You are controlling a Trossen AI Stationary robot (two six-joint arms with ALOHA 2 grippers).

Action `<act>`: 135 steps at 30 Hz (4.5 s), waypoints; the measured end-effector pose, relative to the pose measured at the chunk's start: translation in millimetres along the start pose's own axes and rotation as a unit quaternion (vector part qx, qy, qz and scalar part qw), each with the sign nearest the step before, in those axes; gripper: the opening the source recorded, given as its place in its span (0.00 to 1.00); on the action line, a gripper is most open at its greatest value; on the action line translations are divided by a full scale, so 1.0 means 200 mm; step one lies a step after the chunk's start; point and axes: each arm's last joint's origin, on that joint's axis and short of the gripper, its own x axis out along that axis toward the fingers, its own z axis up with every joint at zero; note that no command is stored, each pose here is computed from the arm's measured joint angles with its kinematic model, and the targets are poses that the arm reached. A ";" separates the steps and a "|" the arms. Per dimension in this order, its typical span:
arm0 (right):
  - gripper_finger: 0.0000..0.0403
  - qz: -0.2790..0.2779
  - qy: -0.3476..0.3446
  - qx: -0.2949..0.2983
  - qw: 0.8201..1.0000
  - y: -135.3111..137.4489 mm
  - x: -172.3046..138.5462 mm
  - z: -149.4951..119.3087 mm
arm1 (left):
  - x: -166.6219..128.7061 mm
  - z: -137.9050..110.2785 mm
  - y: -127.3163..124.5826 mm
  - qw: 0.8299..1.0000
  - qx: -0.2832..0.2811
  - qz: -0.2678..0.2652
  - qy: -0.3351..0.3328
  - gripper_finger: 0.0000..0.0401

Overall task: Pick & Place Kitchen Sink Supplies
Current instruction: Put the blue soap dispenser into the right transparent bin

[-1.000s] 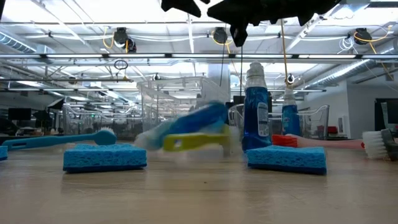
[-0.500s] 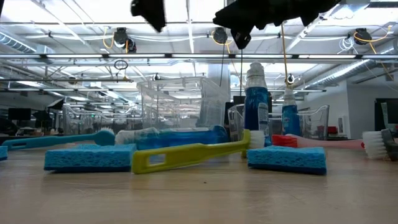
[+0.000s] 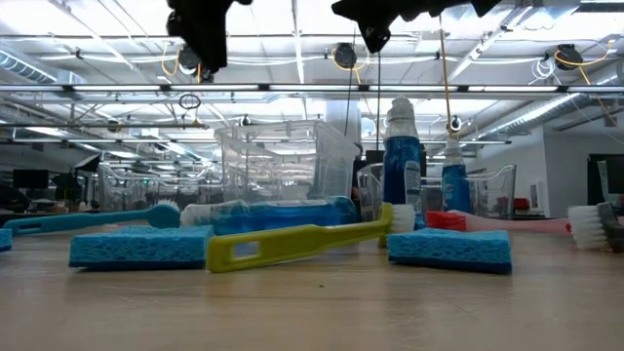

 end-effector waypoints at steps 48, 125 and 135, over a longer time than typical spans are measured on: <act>0.35 -0.015 0.005 -0.015 1.000 0.07 0.02 0.01 | 0.72 -0.34 -0.15 0.989 0.066 -0.133 -0.027 0.76; 0.35 -0.019 0.002 -0.089 0.996 0.08 0.03 0.02 | 0.29 -0.23 -0.07 0.967 -0.047 -0.226 -0.110 0.34; 0.35 -0.097 0.021 -0.250 0.963 0.14 0.04 0.02 | 0.03 -0.05 -0.05 0.956 -0.120 -0.227 -0.144 0.34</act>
